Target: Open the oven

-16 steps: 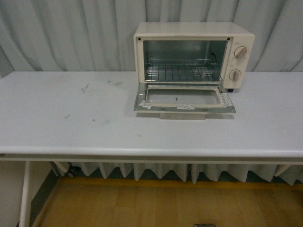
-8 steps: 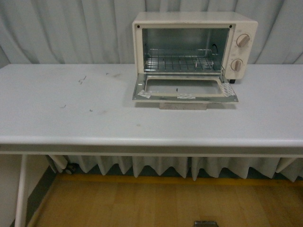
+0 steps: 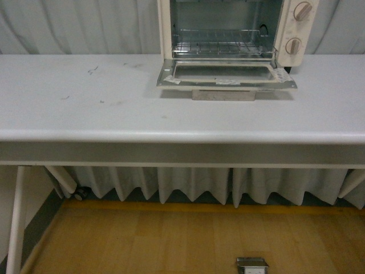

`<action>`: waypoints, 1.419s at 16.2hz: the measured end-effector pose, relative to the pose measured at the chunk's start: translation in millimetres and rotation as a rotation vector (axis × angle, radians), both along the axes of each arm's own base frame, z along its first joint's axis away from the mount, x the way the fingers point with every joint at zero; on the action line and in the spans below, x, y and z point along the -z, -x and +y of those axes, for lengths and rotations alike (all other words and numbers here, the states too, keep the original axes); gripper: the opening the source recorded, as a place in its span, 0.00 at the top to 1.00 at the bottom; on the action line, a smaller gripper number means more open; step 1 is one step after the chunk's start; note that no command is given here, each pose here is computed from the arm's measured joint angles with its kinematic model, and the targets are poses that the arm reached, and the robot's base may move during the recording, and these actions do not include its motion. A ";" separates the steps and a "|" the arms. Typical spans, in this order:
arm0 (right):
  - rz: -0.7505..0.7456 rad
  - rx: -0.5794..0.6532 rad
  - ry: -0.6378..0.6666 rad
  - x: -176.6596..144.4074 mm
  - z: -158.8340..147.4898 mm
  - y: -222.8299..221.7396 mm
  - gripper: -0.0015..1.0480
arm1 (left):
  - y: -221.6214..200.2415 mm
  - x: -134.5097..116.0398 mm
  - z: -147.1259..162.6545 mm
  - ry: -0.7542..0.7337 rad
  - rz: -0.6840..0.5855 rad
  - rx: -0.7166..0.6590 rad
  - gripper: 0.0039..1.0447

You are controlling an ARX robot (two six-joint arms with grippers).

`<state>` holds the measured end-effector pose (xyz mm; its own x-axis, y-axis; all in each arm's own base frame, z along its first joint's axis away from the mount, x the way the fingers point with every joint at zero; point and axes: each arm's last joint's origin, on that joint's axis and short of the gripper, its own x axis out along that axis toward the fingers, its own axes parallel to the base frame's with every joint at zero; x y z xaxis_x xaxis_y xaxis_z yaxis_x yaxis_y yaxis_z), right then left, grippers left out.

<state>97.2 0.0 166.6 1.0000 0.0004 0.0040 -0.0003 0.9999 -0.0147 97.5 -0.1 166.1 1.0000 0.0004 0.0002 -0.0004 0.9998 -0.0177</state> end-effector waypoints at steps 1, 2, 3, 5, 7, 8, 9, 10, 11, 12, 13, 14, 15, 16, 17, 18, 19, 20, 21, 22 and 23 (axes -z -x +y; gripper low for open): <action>0.001 0.002 0.000 0.1 0.0 0.0 0.06 | 0.0 0.1 -0.1 -0.002 0.001 0.002 0.06; -0.001 0.001 0.000 -0.1 0.0 0.0 0.06 | 0.0 0.0 0.0 -0.001 0.000 0.002 0.06; 0.002 0.000 0.000 0.1 0.0 0.0 0.06 | 0.0 0.0 0.0 -0.002 0.000 0.001 0.06; 0.001 0.001 0.000 0.1 0.0 0.0 0.06 | 0.0 0.1 0.0 -0.002 0.001 0.001 0.06; -0.001 0.000 0.000 -0.1 0.0 0.0 0.06 | 0.0 0.0 0.0 -0.001 0.000 0.001 0.06; 0.000 0.002 0.000 0.0 -0.1 0.0 0.06 | 0.0 0.1 -0.1 -0.002 0.001 0.002 0.06; 0.000 0.001 0.000 0.0 0.0 0.0 0.06 | 0.0 0.0 0.0 -0.002 0.000 0.002 0.06; 0.000 0.000 0.000 0.0 0.0 0.0 0.06 | 0.0 0.0 0.0 -0.001 0.000 0.001 0.06; 0.000 0.001 0.000 0.0 0.0 0.0 0.06 | 0.0 0.2 0.0 -0.001 0.002 0.001 0.06; 0.000 0.001 0.000 0.0 0.0 0.0 0.06 | 0.0 0.0 0.0 -0.002 0.000 0.001 0.06; 0.000 0.000 0.000 0.0 0.0 0.0 0.06 | 0.0 0.0 0.0 -0.002 0.000 0.001 0.06; 0.000 0.000 0.000 0.0 0.0 0.0 0.06 | 0.0 0.0 0.0 -0.001 0.000 0.000 0.06; 0.001 0.001 0.000 0.1 0.0 0.0 0.06 | 0.0 0.0 -0.1 -0.002 0.000 0.002 0.06; 0.000 0.000 0.000 0.0 0.0 0.0 0.06 | 0.0 0.1 0.0 -0.002 0.001 0.001 0.06; 0.001 0.000 0.000 0.1 0.0 0.0 0.06 | 0.0 0.1 0.0 -0.002 0.001 0.001 0.06; 0.001 0.000 0.000 0.1 0.0 0.0 0.06 | 0.0 0.2 -0.1 -0.002 0.002 0.003 0.06; 0.003 0.000 0.000 0.3 0.0 0.0 0.06 | 0.0 0.3 0.0 -0.002 0.003 -0.002 0.06; 0.004 -0.002 0.000 0.4 0.0 0.0 0.06 | 0.0 0.5 0.0 -0.001 0.005 0.000 0.06; 0.003 0.002 0.000 0.3 -0.1 0.0 0.06 | 0.0 0.5 0.0 -0.002 0.005 0.001 0.06; 0.002 0.000 0.000 0.1 0.0 0.0 0.06 | 0.0 0.5 0.0 -0.001 0.006 0.000 0.06; 0.004 -0.001 0.000 0.4 0.0 0.0 0.06 | 0.0 0.5 0.0 -0.002 0.005 0.001 0.06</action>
